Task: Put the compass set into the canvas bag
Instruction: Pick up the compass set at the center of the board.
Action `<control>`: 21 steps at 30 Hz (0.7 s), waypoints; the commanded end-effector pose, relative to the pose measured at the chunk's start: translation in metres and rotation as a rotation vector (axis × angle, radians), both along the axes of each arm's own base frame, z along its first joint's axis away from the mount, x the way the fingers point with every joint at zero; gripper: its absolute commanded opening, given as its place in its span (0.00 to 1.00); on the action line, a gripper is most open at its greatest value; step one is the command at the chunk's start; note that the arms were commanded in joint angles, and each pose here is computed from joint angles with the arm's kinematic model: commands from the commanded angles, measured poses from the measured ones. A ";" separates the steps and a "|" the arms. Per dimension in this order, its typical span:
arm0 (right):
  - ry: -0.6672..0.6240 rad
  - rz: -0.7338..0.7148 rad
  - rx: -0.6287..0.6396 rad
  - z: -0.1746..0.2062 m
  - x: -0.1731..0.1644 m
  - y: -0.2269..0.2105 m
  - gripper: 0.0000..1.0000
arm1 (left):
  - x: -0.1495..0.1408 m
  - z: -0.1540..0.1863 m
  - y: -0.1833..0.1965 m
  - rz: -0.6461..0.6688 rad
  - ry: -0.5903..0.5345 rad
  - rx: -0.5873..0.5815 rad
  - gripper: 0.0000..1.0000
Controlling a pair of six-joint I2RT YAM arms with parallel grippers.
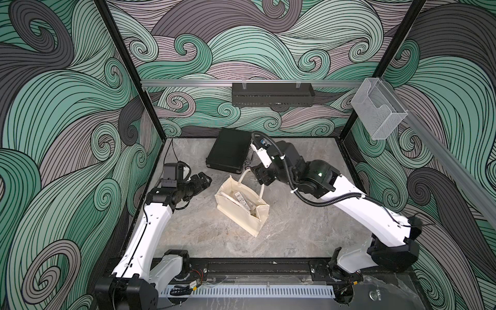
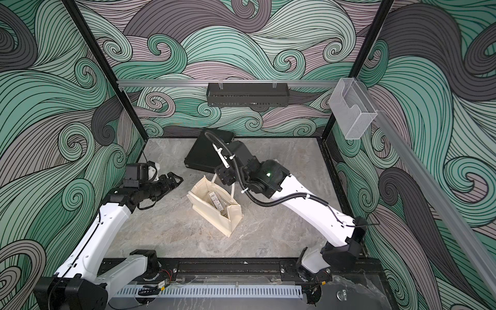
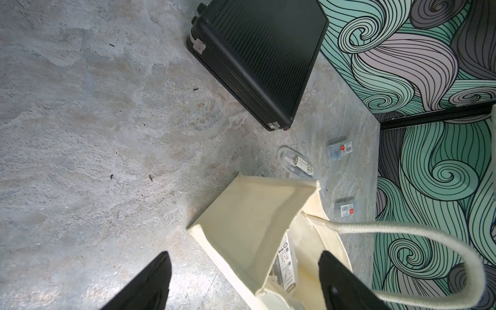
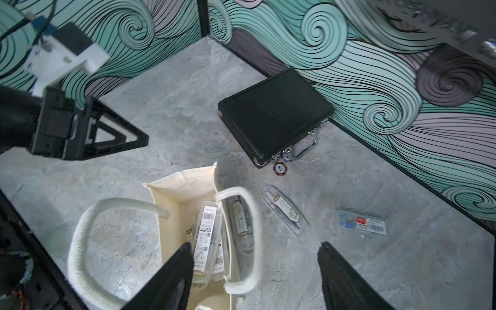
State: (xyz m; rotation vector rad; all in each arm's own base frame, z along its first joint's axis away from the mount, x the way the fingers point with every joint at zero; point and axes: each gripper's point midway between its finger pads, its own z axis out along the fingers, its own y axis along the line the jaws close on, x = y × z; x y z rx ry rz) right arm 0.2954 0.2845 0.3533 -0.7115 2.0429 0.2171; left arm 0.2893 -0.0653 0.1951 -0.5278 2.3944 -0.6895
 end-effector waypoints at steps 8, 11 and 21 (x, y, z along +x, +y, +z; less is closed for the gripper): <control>0.294 -0.824 0.092 -0.097 0.042 -0.186 0.85 | 0.002 0.009 0.003 0.018 -0.030 -0.001 0.87; 0.409 -0.992 0.124 -0.142 0.038 -0.223 0.86 | 0.003 0.010 0.004 0.020 -0.030 0.000 0.87; 0.676 -1.276 0.271 -0.246 0.042 -0.262 0.90 | 0.002 0.006 0.005 0.028 -0.020 0.007 0.87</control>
